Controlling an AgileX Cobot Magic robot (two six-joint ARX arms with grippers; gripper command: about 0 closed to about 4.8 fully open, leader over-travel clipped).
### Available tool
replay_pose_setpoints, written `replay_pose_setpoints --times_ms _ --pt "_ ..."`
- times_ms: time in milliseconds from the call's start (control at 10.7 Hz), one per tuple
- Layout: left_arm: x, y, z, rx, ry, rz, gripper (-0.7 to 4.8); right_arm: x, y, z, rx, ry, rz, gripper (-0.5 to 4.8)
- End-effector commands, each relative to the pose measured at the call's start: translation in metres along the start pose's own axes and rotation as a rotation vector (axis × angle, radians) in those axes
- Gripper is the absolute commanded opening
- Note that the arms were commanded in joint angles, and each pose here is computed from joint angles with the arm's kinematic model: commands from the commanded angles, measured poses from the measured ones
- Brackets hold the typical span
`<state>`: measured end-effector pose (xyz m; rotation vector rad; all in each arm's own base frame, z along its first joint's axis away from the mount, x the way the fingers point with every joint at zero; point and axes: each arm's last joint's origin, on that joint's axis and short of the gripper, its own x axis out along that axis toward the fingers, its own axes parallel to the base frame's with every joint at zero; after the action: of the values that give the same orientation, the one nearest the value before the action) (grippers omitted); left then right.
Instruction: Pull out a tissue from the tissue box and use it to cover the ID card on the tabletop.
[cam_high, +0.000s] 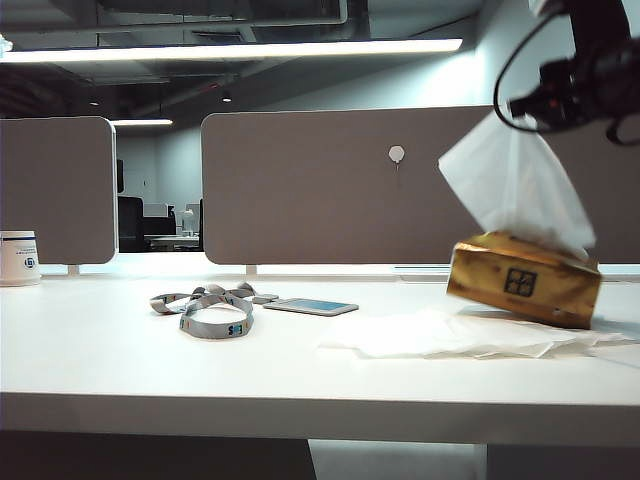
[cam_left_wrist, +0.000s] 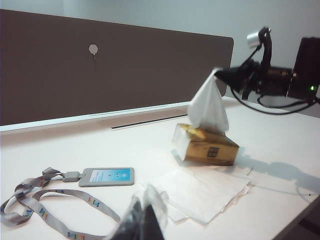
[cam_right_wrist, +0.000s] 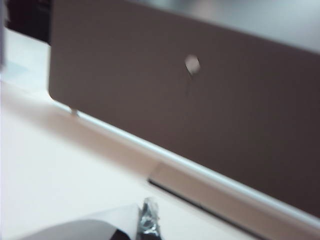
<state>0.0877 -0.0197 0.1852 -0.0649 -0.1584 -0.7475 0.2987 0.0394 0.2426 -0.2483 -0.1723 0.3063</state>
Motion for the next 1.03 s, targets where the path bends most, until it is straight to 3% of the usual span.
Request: replay_pose_setpoints --times_ms 93,373,560,653,839,1026 --pt "0.000 0.000 0.002 0.007 -0.013 0.011 -0.06 0.010 0.011 0.037 0.015 -0.173 0.177 -0.05" --pt "0.000 0.000 0.002 0.007 -0.013 0.011 -0.05 0.015 0.033 0.050 0.024 -0.214 0.282 -0.06" --pt "0.000 0.000 0.002 0.007 -0.013 0.011 -0.05 0.026 0.067 0.050 0.051 -0.149 0.401 -0.06" --pt "0.000 0.000 0.002 0.007 -0.013 0.011 -0.06 0.031 0.073 0.044 0.056 -0.131 0.417 -0.05" --pt "0.000 0.000 0.002 0.007 -0.014 0.011 -0.05 0.049 0.087 0.003 0.077 0.009 0.377 -0.06" --pt "0.000 0.000 0.002 0.007 -0.014 0.011 -0.06 0.056 0.093 -0.018 0.084 0.064 0.388 -0.06"
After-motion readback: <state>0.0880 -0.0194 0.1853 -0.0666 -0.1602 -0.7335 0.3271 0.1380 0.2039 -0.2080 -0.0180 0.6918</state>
